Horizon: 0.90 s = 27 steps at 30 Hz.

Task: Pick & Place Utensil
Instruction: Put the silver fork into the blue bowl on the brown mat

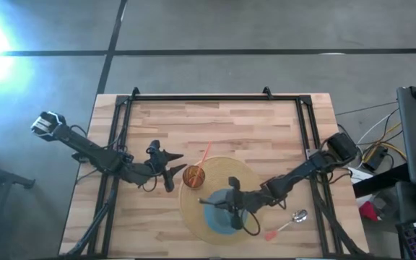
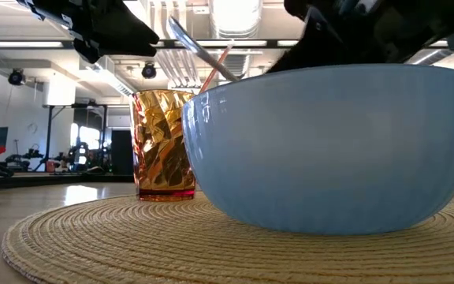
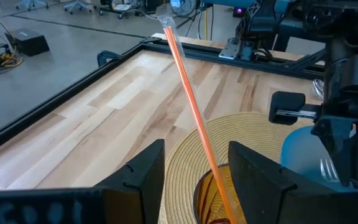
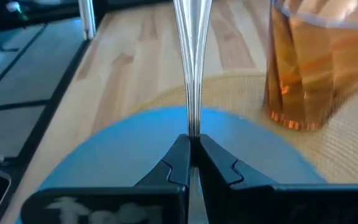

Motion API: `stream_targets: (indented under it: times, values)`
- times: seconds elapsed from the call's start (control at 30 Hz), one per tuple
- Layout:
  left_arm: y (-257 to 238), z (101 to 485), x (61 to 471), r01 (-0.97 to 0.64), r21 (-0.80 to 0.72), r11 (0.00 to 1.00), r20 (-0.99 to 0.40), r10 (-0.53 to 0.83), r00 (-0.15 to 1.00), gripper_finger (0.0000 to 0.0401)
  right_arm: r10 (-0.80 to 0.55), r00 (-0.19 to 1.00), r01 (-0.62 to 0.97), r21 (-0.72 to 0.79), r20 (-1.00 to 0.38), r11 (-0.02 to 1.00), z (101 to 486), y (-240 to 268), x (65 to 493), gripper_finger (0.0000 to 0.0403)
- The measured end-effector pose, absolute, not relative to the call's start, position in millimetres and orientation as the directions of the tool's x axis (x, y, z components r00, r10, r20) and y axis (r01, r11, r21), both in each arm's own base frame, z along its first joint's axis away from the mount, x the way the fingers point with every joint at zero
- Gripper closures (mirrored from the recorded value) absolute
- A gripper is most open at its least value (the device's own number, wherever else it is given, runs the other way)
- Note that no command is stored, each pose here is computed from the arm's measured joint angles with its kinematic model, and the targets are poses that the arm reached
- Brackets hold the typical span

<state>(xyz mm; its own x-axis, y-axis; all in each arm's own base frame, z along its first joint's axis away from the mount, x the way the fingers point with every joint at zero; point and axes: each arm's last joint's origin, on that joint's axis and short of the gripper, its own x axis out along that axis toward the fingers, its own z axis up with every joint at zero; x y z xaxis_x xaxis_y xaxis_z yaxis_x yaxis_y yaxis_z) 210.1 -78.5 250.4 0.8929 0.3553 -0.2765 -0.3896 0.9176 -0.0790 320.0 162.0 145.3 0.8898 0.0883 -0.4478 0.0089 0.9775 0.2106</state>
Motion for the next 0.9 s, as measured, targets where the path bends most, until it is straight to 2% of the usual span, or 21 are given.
stream_targets:
  times: [0.2,0.5,0.9]
  values:
    - [-79,250,210,-0.39,-0.078,0.918,-0.277,0.356,0.893,0.0231,0.069,0.86,0.069,0.249,-0.506,0.966,144,161,319,0.039]
    - [-78,250,210,-0.39,-0.075,0.918,-0.28,0.356,0.892,0.0231,0.029,0.798,0.088,0.162,-0.603,0.983,154,165,330,0.039]
    - [-78,248,209,-0.396,-0.07,0.916,-0.298,0.359,0.884,0.0231,0.035,0.78,0.071,0.145,-0.625,0.987,147,165,335,0.039]
